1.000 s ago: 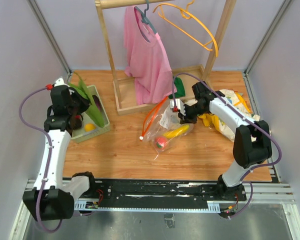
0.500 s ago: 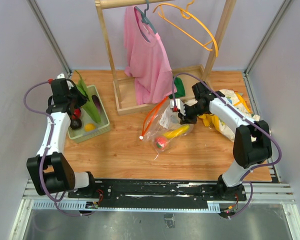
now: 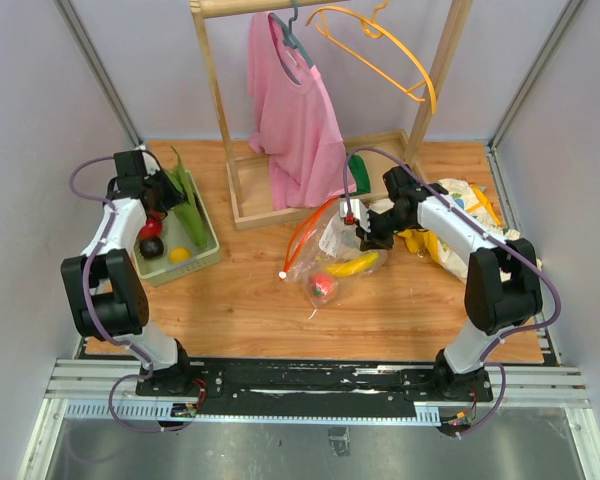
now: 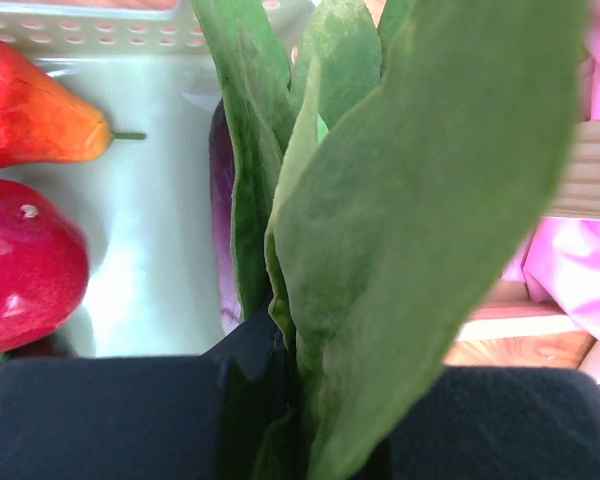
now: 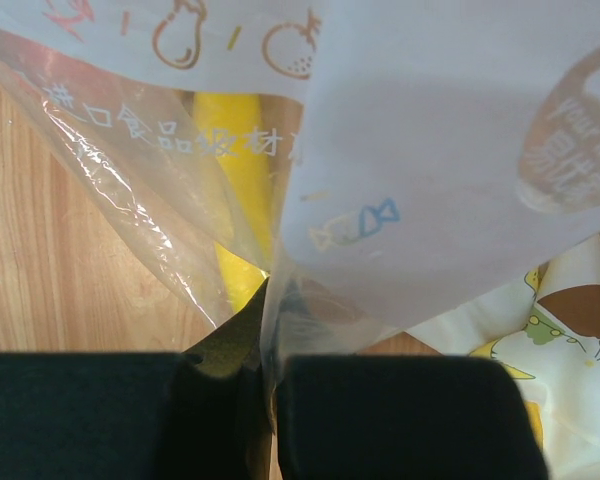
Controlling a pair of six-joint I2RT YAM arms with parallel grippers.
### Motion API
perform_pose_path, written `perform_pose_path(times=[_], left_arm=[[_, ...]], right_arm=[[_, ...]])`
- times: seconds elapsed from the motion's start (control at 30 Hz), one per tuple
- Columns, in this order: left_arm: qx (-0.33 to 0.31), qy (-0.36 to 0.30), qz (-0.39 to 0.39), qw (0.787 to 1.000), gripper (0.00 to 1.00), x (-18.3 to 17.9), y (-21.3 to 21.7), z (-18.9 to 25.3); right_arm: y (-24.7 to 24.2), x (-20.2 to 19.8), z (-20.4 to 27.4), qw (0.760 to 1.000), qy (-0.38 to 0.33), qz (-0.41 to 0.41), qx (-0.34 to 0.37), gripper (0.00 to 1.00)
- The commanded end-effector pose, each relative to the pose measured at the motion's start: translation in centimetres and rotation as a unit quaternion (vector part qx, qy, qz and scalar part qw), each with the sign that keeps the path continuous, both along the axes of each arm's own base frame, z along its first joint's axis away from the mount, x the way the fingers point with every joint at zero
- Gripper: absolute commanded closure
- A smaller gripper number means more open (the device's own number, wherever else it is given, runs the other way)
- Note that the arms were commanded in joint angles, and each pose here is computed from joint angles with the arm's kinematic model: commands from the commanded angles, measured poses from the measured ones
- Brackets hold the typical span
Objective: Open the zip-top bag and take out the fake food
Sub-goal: Place the fake vegetable in the bin.
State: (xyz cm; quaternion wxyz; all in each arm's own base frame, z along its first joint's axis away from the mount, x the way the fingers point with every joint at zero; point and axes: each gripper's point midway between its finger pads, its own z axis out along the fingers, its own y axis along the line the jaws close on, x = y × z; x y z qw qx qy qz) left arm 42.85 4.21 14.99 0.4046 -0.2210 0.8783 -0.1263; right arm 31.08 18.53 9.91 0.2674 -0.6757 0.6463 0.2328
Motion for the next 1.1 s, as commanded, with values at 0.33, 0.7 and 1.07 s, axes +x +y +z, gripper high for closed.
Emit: perform_pose_path(times=[0.33,0.7,1.07], left_arm=[[-0.038,0.05,-0.04,0.997,0.26,0.4,-1.1,-2.8],[0.072,0.016,0.032,0.997,0.16,0.0,3.1,2.9],[0.033,-0.133,-0.042,0.99,0.22,-3.5,-1.5,11.6]], right_arm=[[0.4,-0.6,-1.0,1.0,0.018,0.006,-0.007,0.99],[0.5,-0.4,-0.7,1.0,0.013,0.007,-0.005,0.99],[0.8,-0.5,0.1,1.0,0.004,0.023,0.005,0.99]])
